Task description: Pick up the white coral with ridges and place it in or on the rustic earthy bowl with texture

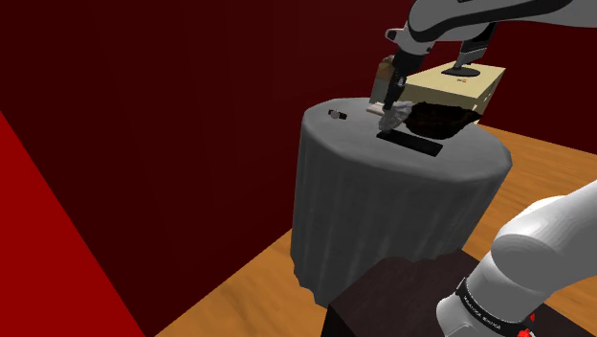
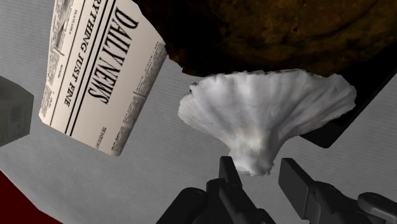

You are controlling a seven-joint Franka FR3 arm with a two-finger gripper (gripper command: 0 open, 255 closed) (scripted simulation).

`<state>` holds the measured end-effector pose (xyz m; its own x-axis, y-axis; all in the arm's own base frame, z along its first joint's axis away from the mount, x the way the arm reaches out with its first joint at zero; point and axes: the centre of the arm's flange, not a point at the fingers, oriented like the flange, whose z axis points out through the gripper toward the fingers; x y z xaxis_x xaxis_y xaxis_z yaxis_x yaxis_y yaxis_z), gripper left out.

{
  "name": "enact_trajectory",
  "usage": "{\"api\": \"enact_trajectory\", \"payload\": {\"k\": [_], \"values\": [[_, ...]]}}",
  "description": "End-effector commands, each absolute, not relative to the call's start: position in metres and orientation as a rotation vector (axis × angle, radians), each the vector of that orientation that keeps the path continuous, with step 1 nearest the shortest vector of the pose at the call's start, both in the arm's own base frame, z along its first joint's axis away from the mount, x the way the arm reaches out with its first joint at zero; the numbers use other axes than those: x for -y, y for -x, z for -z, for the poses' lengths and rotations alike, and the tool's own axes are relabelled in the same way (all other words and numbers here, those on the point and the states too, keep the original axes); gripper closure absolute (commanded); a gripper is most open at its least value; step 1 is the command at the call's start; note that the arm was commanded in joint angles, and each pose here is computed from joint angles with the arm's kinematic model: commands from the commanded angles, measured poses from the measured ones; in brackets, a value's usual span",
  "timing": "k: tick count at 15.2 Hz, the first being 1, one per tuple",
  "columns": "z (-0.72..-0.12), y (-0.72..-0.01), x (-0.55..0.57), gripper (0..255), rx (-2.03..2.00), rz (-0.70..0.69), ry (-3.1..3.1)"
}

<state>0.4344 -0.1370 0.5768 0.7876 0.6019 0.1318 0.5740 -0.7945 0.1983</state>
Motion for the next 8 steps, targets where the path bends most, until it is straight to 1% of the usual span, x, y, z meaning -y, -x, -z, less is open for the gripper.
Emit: {"api": "enact_trajectory", "payload": {"k": [1, 8], "values": [[-0.5723, -0.4346, 0.1358, 255, -0.941, -0.269, -2.837], [-0.5776, -0.4348, 0.1358, 255, -0.942, -0.269, -2.837]]}}
